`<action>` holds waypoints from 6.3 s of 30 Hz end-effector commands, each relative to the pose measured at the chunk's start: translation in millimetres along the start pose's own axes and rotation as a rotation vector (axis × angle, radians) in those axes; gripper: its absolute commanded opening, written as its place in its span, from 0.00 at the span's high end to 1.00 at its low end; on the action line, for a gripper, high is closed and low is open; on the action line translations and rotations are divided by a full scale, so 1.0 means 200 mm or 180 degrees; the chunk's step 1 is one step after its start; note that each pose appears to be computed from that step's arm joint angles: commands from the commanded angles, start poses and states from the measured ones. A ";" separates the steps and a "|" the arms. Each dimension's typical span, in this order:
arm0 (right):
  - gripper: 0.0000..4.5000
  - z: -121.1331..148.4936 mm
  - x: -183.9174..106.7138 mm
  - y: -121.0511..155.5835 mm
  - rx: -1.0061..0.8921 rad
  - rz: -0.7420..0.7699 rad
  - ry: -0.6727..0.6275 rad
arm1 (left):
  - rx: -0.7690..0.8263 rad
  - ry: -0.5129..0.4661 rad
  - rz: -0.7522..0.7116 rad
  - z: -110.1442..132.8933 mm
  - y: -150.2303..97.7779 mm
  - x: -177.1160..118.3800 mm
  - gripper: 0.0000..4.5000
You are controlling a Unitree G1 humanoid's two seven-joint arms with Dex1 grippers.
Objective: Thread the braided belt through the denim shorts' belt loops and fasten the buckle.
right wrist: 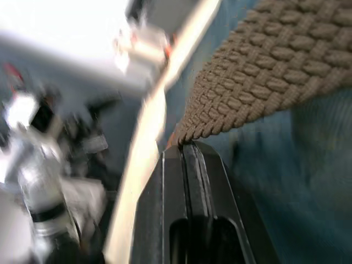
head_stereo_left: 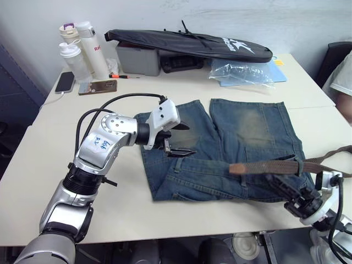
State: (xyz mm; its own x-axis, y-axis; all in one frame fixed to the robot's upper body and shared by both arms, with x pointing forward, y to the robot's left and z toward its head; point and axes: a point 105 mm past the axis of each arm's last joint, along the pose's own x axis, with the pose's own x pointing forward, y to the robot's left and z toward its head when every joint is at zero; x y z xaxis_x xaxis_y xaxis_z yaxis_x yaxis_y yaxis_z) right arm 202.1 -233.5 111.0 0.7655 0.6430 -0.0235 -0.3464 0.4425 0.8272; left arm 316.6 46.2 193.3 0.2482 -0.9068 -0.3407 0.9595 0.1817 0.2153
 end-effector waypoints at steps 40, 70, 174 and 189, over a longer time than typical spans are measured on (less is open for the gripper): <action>0.42 -0.02 0.03 -0.07 0.0558 -0.0480 -0.0989 | 0.0213 0.0002 -0.0036 0.04 -0.01 0.03 0.00; 0.01 -0.02 0.11 -0.10 0.0837 -0.0232 -0.1275 | 0.0231 -0.0003 -0.0034 0.05 -0.01 0.04 0.00; 0.99 -0.09 0.20 -0.22 0.0073 -0.0699 -0.1195 | 0.0282 0.0001 -0.0109 0.05 -0.03 0.05 0.00; 0.99 -0.24 0.33 -0.26 0.0231 -0.0498 -0.0459 | 0.0267 0.0049 -0.0034 0.04 -0.03 0.03 0.00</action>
State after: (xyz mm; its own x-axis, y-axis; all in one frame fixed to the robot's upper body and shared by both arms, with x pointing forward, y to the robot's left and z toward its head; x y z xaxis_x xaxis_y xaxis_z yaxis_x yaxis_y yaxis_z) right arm 248.9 -209.0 76.3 0.9265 0.3673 0.0813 -0.2494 0.4378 0.8638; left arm 314.1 37.2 186.1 0.2275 -0.8945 -0.3849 0.9597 0.1389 0.2444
